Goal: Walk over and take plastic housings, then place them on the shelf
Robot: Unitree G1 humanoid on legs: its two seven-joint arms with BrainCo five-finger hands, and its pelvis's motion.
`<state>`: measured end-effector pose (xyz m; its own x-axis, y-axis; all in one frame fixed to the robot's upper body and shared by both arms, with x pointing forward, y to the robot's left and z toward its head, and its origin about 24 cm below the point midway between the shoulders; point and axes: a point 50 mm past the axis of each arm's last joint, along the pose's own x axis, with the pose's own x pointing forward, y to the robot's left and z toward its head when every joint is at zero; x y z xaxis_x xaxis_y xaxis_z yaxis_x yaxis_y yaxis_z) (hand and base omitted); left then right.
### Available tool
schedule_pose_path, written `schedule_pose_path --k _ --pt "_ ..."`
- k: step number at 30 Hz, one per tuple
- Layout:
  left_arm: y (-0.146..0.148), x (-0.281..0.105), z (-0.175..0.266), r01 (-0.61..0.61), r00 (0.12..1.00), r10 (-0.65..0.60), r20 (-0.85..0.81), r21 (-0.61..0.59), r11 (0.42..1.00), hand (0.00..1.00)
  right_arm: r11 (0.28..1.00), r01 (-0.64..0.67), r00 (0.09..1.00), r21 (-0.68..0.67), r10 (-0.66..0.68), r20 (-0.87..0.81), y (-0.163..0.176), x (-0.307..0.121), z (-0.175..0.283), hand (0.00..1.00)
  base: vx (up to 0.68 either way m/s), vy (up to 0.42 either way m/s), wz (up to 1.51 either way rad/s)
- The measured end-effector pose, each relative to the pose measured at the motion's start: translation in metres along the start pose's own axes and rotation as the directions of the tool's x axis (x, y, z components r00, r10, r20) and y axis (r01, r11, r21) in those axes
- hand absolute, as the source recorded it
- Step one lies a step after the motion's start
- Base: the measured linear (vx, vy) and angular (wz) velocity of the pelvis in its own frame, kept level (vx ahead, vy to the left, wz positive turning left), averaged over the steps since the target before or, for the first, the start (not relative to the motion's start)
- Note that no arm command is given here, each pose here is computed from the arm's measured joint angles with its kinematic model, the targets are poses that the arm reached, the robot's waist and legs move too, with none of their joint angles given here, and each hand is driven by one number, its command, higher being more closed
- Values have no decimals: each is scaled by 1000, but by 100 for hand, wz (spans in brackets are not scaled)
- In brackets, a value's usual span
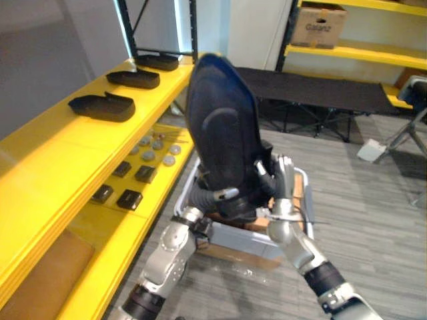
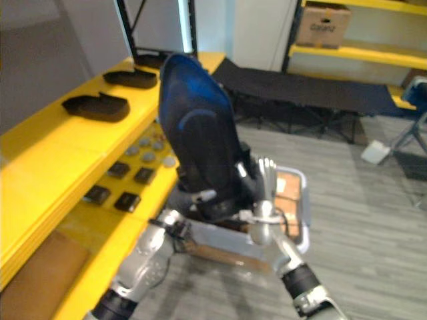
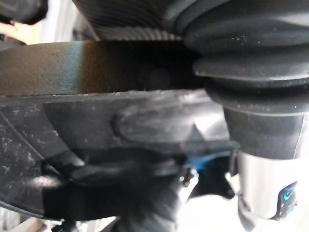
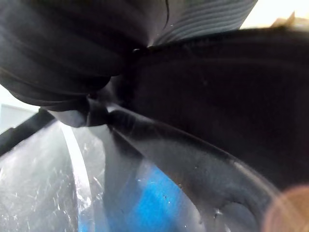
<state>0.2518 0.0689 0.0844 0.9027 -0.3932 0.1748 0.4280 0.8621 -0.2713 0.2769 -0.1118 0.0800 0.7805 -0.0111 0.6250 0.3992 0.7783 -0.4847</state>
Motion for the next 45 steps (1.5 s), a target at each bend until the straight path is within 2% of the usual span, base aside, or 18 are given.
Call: schedule_pose_path --k 5,10,17,25,29,30,37,38,45 --pt "1 0 0 -28 1000 28 1 -20 999 100 999 0 999 45 3 -55 5 -8 0 100 0 0 0" --pt "5 -5 -3 -81 997 80 -8 -135 988 100 996 -19 996 87 26 -85 11 -16 2 100 -1 0 -3" --pt "11 -8 -3 -178 983 183 11 -160 971 100 993 -35 995 115 46 -87 16 -19 7 100 -9 0 -6" --pt "16 -11 12 -256 958 263 111 -74 964 100 986 -14 996 168 30 -88 24 -20 19 100 -13 -1 0" --pt "19 -16 15 -292 947 285 148 29 956 100 983 -19 996 183 34 -78 26 -21 24 100 0 0 0" --pt "21 -17 16 -306 943 295 154 53 951 0 982 -21 997 188 35 -73 26 -21 25 100 0 0 0" --pt "23 -23 11 -297 949 286 133 65 953 0 981 -35 996 189 49 -72 28 -25 26 100 0 0 0" --pt "24 -23 11 -292 951 281 130 70 954 100 981 -36 996 189 50 -75 28 -26 26 100 0 0 0" --pt "24 -23 8 -255 965 243 97 139 957 100 982 -40 996 183 54 -73 27 -26 25 100 0 0 0"
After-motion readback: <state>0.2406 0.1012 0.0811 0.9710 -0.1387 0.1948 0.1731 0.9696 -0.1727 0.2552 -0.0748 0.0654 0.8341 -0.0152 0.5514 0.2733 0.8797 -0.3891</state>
